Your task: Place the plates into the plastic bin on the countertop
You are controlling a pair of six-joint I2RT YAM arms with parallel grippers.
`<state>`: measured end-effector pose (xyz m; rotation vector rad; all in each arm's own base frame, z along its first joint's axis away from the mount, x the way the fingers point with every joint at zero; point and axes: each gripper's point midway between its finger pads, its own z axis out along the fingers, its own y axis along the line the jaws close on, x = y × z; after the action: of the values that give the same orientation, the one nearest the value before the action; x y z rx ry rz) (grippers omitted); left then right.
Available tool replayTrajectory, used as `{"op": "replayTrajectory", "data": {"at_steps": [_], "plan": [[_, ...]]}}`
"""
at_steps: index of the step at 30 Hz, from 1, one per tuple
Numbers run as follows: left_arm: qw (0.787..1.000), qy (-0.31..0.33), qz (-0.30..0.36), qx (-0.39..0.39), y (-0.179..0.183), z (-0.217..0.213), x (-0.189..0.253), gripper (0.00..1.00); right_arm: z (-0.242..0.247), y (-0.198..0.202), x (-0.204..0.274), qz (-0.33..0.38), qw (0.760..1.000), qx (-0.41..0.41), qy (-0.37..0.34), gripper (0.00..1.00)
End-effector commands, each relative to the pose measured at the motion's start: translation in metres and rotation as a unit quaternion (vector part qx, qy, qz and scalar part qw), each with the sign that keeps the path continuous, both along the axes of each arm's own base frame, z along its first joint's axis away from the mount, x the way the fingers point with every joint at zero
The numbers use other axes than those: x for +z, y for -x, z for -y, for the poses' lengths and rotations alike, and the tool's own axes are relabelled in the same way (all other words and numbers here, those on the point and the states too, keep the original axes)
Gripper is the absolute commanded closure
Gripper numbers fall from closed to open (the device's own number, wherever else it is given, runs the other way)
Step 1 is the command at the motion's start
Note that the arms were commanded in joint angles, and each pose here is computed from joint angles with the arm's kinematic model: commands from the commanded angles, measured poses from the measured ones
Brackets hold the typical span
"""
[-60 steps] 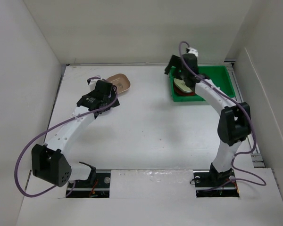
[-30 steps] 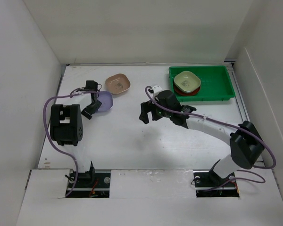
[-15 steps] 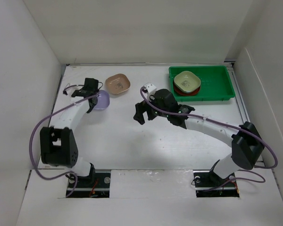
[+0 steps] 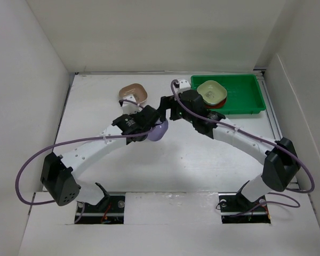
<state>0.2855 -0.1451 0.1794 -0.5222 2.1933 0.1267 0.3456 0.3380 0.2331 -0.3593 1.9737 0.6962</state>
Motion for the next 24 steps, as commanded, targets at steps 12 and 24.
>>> {"op": "replayTrajectory", "data": {"at_steps": [12,24], "plan": [[0.989,0.075,0.115,-0.046,-0.007,0.015,0.066,1.00,0.022,-0.023,-0.045,-0.031,0.998,-0.060,-0.007,0.23],[0.983,0.088,0.142,-0.083,-0.017,0.017,0.081,0.99,-0.004,-0.008,-0.043,-0.038,0.996,0.047,-0.070,1.00]]}}
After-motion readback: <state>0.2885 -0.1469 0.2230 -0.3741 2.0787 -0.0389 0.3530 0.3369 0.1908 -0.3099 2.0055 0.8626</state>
